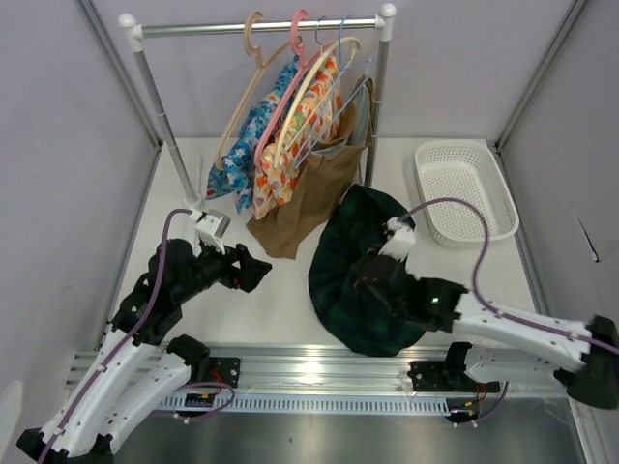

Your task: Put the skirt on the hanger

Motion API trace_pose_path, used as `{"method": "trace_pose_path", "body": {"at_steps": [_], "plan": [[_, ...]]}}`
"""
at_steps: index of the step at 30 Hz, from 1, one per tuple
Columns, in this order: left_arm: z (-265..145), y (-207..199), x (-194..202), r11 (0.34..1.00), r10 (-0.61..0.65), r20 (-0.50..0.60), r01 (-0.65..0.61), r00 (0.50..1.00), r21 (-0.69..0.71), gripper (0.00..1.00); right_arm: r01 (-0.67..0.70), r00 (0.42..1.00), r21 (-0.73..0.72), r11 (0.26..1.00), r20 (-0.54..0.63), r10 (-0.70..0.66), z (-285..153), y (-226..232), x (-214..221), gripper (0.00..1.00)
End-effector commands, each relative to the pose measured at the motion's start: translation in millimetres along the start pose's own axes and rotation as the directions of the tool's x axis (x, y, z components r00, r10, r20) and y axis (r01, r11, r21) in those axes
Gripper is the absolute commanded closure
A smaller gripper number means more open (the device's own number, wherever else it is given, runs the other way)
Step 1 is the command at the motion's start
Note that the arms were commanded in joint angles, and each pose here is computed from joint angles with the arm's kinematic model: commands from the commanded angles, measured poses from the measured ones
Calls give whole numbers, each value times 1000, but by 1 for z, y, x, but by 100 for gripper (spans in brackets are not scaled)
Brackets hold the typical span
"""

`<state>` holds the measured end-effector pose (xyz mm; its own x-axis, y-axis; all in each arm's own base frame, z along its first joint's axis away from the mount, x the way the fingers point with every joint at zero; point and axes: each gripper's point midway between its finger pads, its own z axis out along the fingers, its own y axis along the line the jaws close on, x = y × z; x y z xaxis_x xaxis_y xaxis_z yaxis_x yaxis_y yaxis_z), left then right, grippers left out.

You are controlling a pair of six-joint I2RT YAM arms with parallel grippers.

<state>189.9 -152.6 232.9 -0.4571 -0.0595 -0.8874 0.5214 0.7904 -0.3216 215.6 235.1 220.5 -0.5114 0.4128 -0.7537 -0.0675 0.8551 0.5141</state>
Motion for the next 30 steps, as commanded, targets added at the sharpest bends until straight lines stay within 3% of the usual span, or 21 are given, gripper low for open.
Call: {"method": "trace_pose_path", "body": {"at_steps": [1,3,4,5,7,12,16,23,27,30], "plan": [[2,-23,-2,990,-93,-14,94,996,106,11,-71,997,62,996,-30,73,27,3,62,89],[8,-30,4,978,-144,-34,147,989,146,11,5,995,78,997,-97,3,22,10,93,73],[8,-34,7,972,-160,-48,166,986,168,11,38,994,81,996,-109,-29,21,10,103,55],[14,-33,19,967,-180,-73,190,981,170,11,82,989,50,995,-126,-75,16,13,111,45],[17,-35,24,956,-218,-88,231,972,179,11,68,989,20,997,-132,-65,12,18,104,29],[32,-37,41,948,-242,-124,262,962,183,11,38,995,0,999,-89,-38,-3,10,61,11],[45,-47,38,953,-217,-132,239,967,187,11,-15,999,-26,1000,-47,14,-22,11,30,9],[76,-74,22,949,-198,-145,227,969,219,10,-32,999,78,996,46,28,-35,-23,-20,9],[106,-68,17,975,-175,-146,192,974,115,10,-70,997,132,989,43,65,-20,-48,-51,18],[129,-53,11,986,-165,-135,167,977,5,10,-95,992,136,986,-67,105,-4,-61,-48,29]]}}
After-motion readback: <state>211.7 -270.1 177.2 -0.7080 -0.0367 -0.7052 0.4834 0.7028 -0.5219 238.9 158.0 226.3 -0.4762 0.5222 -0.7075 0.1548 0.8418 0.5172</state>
